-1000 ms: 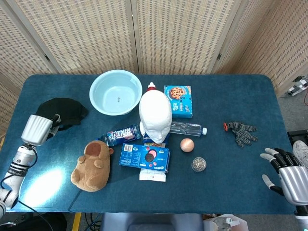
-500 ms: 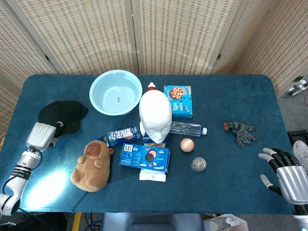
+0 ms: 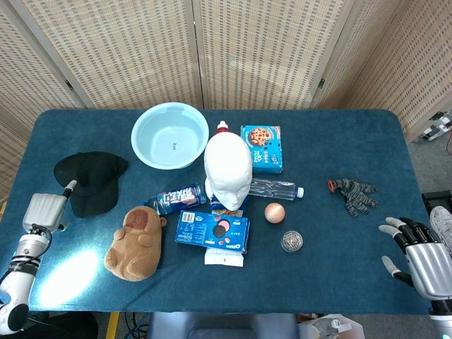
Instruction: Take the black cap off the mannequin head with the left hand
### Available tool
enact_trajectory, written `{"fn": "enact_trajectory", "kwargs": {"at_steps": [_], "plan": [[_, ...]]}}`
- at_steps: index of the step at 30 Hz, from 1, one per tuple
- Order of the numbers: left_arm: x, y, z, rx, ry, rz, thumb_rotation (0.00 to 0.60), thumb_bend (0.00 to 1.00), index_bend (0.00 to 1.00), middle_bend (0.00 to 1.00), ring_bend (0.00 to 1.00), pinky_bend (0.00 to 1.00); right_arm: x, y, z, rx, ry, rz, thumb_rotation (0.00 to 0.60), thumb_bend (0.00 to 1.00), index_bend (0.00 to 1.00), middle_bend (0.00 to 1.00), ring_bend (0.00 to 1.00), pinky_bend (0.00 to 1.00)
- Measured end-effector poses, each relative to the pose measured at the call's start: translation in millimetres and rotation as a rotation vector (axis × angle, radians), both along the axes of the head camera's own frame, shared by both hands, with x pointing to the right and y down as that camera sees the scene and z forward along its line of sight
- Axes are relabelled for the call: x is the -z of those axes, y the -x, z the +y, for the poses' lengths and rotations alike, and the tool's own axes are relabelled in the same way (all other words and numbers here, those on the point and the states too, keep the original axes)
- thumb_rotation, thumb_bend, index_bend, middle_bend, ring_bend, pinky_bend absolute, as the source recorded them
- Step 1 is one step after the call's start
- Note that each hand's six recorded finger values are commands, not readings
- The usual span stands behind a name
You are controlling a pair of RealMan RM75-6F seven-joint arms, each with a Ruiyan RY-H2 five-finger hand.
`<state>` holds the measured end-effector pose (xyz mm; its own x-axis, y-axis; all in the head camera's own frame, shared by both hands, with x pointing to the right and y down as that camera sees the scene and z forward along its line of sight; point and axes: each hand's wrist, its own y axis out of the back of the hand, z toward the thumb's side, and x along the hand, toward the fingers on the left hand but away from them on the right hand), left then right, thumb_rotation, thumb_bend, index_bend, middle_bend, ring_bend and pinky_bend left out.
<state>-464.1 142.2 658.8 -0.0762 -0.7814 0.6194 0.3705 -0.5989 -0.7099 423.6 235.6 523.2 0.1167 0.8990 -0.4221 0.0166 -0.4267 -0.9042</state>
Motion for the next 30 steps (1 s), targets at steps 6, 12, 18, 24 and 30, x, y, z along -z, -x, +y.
{"fn": "enact_trajectory", "kwargs": {"at_steps": [6,12,18,24,30], "plan": [[26.4,6.5,11.7,0.074,-0.047,0.026,0.600,0.12,0.00,0.22,0.35,0.67,-1.6,0.0,-1.0,0.003,0.002,0.001,0.600,0.28,0.30,0.23,0.15,0.22],[55.5,7.5,21.6,0.122,-0.158,0.118,0.600,0.11,0.00,0.19,0.30,0.55,-3.5,0.9,-2.0,0.009,0.007,0.001,0.600,0.28,0.30,0.23,0.15,0.22],[87.5,4.1,41.7,0.173,-0.266,0.234,0.600,0.11,0.00,0.19,0.28,0.49,-7.1,2.7,-2.4,0.022,0.019,0.002,0.600,0.28,0.30,0.23,0.15,0.22],[106.4,3.3,68.2,0.211,-0.300,0.276,0.600,0.11,0.00,0.19,0.27,0.43,-9.2,7.2,-2.6,0.040,0.033,-0.015,0.600,0.28,0.30,0.23,0.15,0.22],[110.6,-5.4,88.8,0.194,-0.295,0.315,0.600,0.11,0.00,0.19,0.27,0.41,-7.4,11.0,-4.5,0.056,0.028,-0.026,0.600,0.28,0.30,0.23,0.15,0.22]]}}
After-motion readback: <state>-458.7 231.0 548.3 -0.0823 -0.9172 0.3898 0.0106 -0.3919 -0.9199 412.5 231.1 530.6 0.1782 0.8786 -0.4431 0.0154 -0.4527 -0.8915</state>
